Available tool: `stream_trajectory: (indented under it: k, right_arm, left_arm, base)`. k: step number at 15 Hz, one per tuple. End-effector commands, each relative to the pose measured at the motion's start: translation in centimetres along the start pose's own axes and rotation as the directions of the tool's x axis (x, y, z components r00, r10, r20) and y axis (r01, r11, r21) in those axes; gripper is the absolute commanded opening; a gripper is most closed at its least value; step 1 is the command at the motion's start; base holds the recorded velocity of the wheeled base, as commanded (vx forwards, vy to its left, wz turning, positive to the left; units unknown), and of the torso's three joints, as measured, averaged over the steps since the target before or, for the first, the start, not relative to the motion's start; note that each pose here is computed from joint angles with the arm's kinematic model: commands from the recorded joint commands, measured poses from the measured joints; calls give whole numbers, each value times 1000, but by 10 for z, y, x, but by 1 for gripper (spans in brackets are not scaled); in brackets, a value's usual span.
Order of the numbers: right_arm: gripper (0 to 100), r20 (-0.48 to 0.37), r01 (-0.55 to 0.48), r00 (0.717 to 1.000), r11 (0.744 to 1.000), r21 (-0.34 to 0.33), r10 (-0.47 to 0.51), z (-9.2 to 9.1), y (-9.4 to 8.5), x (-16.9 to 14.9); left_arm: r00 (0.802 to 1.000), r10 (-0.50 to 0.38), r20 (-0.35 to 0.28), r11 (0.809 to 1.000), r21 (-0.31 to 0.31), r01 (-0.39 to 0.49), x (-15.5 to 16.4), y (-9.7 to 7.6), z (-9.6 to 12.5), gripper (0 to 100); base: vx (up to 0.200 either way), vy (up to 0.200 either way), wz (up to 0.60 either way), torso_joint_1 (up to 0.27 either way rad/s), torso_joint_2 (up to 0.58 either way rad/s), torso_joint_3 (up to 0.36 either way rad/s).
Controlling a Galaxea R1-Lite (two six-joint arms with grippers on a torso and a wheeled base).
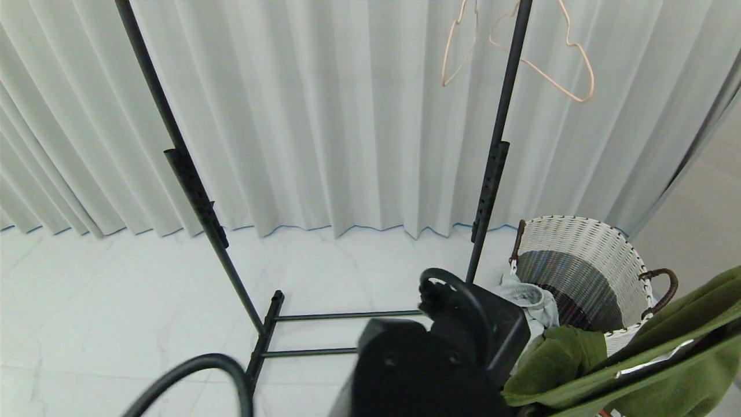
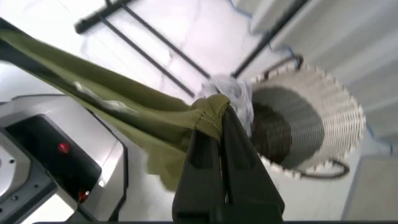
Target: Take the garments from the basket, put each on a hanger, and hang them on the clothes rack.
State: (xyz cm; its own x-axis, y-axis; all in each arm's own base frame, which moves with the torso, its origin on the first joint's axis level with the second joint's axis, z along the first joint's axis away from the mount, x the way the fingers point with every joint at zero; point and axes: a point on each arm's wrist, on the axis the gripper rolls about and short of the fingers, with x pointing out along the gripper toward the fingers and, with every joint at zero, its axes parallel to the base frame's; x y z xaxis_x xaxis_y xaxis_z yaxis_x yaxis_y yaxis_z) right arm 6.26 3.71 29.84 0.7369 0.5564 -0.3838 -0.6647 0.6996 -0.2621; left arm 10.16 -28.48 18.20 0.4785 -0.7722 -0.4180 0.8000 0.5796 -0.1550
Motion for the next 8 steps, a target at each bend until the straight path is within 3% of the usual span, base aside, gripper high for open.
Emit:
stream_trajectory:
  k: [1,3,5,8]
  right_arm:
    - [0,40,-25,999,999,-20,26,10,0,-3]
    - [0,60,-32,998,999,-29,34,21,-3,-1]
    - [0,60,-50,997,998,-36,52,29,-5,9]
    - [0,86,-71,993,996,-51,76,42,-7,38]
  left_arm:
    - [990,-47,131,998,37,43,-61,5,16,0]
    - [978,-65,199,996,65,53,-89,9,25,0]
    - [979,-62,194,994,99,44,-108,14,24,0]
    - [980,-33,198,996,87,16,-124,23,26,0]
  base:
    - [0,0,0,0,0,0]
    - [0,0,0,0,0,0]
    - [0,0,0,0,0,0]
    - [0,0,0,0,0,0]
